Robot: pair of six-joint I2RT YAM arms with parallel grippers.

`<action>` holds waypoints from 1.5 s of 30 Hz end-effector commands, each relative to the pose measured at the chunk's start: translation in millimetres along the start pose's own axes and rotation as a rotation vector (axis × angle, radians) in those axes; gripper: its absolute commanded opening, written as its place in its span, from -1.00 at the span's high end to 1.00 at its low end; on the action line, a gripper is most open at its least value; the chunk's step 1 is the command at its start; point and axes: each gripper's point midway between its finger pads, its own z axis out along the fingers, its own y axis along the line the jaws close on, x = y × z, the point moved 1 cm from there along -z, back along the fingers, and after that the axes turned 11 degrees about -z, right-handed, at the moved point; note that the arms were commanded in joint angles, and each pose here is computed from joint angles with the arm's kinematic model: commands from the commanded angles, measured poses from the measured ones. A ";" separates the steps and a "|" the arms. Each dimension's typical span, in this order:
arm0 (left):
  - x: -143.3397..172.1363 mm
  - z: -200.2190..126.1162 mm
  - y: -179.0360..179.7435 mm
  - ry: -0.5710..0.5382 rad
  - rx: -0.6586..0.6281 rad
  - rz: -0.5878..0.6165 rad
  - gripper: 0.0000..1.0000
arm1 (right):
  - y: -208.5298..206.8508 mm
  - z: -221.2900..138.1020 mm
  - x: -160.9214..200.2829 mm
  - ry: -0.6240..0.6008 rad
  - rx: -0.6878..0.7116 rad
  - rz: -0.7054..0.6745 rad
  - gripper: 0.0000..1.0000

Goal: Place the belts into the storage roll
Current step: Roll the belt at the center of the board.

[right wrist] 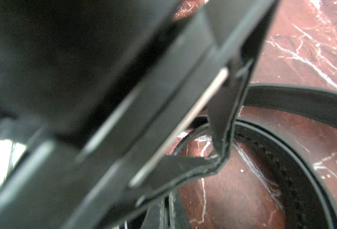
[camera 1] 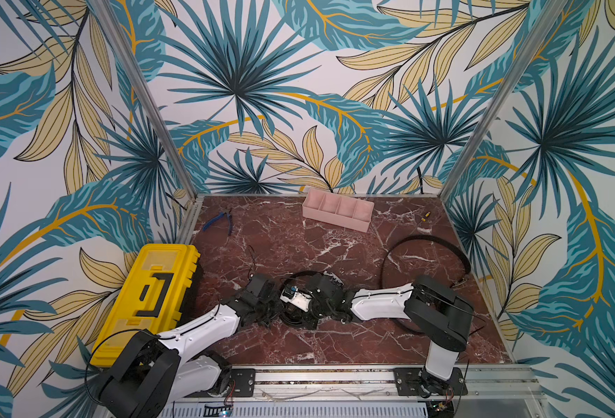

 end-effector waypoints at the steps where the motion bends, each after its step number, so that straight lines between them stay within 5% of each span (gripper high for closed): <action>1: -7.7 1.4 -17.0 -0.010 0.011 0.057 -0.18 | 14.8 0.2 76.8 0.246 -0.019 0.047 1.00; 13: -4.9 6.8 -19.6 0.028 -0.131 0.178 0.03 | 17.5 -5.4 72.7 0.207 -0.018 0.048 1.00; 25: -3.9 16.1 -19.7 0.057 -0.155 0.189 0.61 | 19.1 -11.9 76.2 0.219 -0.015 0.068 0.99; 34: -3.1 16.6 -23.0 0.097 -0.209 0.269 0.81 | -14.2 -47.5 55.2 0.133 0.063 0.253 0.16; 39: -3.3 19.3 -26.9 0.112 -0.213 0.283 0.84 | -51.8 -83.8 36.6 0.045 0.139 0.372 -0.11; 45: -1.0 23.6 -29.2 0.164 -0.249 0.332 0.85 | -90.9 -130.6 20.7 0.086 0.277 0.409 -0.26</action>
